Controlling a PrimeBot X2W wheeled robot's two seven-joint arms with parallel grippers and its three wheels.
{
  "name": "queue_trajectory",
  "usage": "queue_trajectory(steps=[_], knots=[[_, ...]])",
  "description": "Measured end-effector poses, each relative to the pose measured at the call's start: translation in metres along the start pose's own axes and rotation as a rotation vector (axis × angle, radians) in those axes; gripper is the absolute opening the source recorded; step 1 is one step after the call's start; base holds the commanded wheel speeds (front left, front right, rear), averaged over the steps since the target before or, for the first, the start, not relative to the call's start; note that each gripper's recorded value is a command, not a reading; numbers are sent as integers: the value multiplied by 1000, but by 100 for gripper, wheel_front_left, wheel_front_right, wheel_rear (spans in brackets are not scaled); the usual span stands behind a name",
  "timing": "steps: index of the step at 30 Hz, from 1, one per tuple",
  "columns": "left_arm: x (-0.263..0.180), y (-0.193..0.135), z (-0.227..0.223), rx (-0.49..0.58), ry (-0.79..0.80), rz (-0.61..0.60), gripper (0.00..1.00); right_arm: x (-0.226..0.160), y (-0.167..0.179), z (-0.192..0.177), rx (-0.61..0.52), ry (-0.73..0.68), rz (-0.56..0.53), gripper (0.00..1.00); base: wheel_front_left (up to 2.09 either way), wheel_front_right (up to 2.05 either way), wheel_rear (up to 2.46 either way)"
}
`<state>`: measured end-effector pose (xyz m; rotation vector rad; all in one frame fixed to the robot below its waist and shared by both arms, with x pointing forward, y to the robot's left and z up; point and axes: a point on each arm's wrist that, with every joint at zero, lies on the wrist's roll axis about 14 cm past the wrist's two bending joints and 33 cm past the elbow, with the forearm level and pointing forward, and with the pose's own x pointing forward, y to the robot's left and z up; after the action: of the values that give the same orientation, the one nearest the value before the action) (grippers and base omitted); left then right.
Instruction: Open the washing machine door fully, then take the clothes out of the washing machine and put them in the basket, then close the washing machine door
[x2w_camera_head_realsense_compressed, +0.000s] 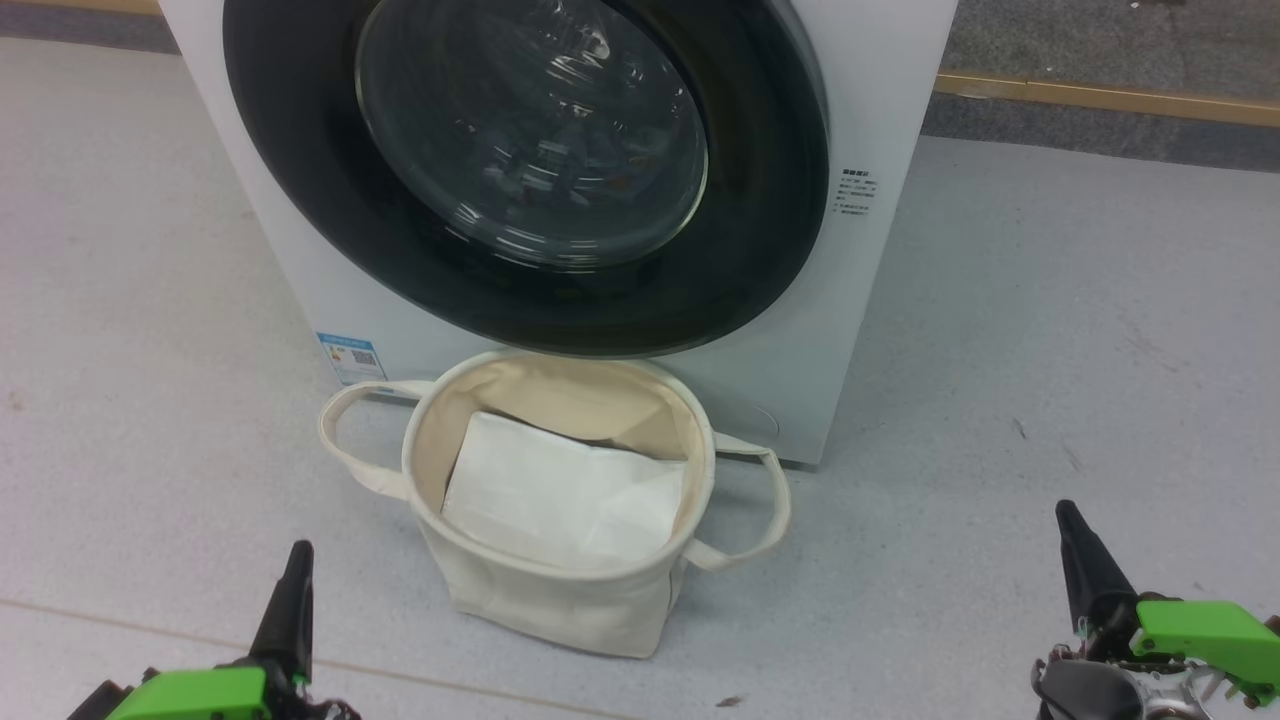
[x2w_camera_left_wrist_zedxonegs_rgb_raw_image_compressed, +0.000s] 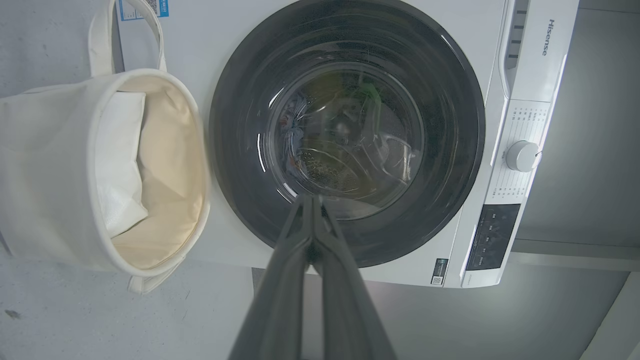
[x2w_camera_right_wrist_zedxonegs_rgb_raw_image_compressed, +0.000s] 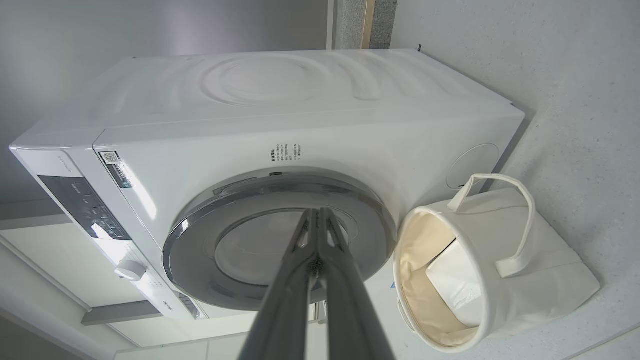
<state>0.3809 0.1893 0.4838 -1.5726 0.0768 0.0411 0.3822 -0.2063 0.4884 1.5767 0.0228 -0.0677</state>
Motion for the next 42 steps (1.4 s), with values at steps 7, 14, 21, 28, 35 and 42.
queue_trajectory(steps=[7, 14, 21, 28, 35, 42], knots=[[0, 0, 0, 0, 0, 0, 0, 0, 0, 0, 0, 0, 0, 0, 0, 0, 0], [-11, 32, -1, -11, -3, 95, 100, -9, -30, -1, 12, -2, -90, 100, 0, 0, 0], [-25, 58, 1, -19, -20, 174, 100, -22, -55, -3, 15, -5, -167, 100, 0, 0, 0], [-24, 53, 4, 0, -36, 159, 100, -21, -55, -5, 10, -8, -167, 100, 0, 0, 0], [-22, 48, 8, 46, -49, 150, 100, -13, -45, -8, -9, -10, -139, 100, 0, 0, 0], [-18, 38, 11, 148, -50, 135, 100, -7, -35, -13, -77, 2, -110, 100, 0, 0, 0]])
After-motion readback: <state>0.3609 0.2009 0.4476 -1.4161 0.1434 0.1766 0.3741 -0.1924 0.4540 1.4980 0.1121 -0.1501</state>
